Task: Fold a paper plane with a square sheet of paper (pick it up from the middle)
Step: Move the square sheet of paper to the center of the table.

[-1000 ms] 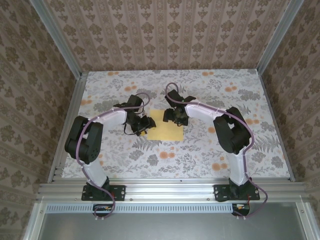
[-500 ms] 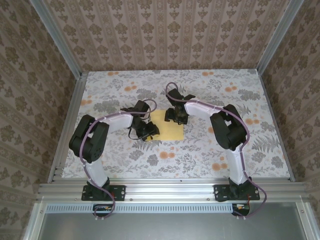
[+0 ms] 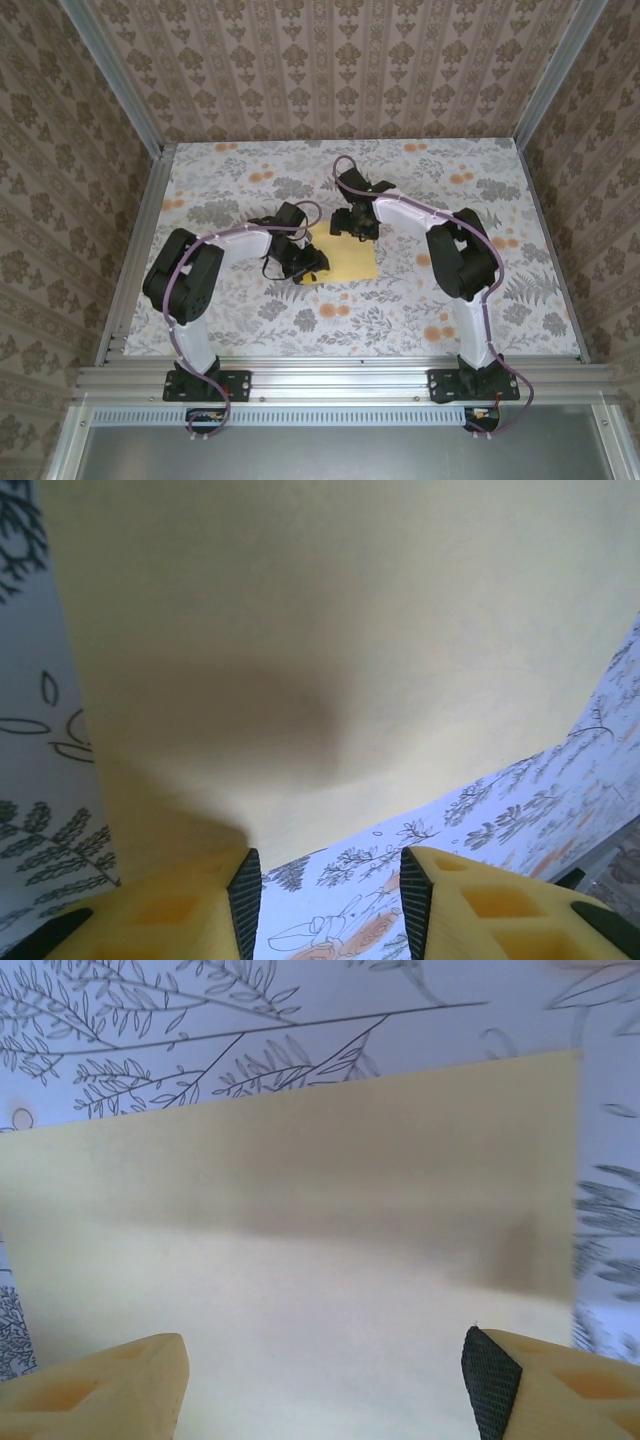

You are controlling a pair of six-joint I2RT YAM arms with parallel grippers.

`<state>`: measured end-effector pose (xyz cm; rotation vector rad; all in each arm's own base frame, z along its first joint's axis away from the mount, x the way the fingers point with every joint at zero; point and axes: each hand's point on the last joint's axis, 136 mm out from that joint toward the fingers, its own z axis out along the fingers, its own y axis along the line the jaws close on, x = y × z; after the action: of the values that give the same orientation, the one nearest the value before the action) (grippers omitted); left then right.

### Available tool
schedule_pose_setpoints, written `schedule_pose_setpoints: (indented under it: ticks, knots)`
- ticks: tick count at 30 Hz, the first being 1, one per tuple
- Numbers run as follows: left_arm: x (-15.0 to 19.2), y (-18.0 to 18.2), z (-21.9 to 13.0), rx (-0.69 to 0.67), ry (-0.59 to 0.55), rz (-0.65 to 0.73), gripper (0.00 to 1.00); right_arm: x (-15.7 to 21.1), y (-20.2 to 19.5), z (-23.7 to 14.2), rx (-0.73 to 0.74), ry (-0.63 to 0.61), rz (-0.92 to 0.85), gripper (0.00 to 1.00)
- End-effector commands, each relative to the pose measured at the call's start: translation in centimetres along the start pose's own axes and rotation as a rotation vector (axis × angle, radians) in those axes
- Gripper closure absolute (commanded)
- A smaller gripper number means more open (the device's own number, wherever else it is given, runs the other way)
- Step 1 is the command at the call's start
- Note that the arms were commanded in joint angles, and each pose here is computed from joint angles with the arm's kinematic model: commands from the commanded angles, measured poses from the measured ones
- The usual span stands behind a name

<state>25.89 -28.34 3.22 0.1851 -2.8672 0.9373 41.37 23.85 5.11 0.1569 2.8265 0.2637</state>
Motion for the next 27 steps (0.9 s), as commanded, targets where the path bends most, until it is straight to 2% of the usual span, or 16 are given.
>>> schedule_pose_setpoints:
  ticks: [1, 6, 9, 15, 27]
  knots:
    - [-0.9, -1.7, -2.8, 0.062, -0.056, -0.010, 0.54, 0.9, -1.5, -2.6, 0.115, -0.024, 0.002, 0.18]
    - [-2.1, 1.1, -6.3, 0.026, -0.161, -0.087, 0.49, 2.5, -1.1, -2.3, 0.205, -0.010, -0.061, 0.00]
    - [-3.0, 4.2, -8.2, -0.012, -0.223, -0.173, 0.48, 2.9, -0.4, -1.6, 0.247, 0.005, -0.109, 0.00]
    - [-3.3, 7.7, -10.1, -0.026, -0.281, -0.272, 0.45, 3.3, 0.7, -0.1, 0.255, 0.042, -0.152, 0.00]
    - [-3.4, 9.7, -10.7, -0.067, -0.300, -0.314, 0.25, 5.7, 0.8, 3.4, 0.236, 0.164, -0.168, 0.00]
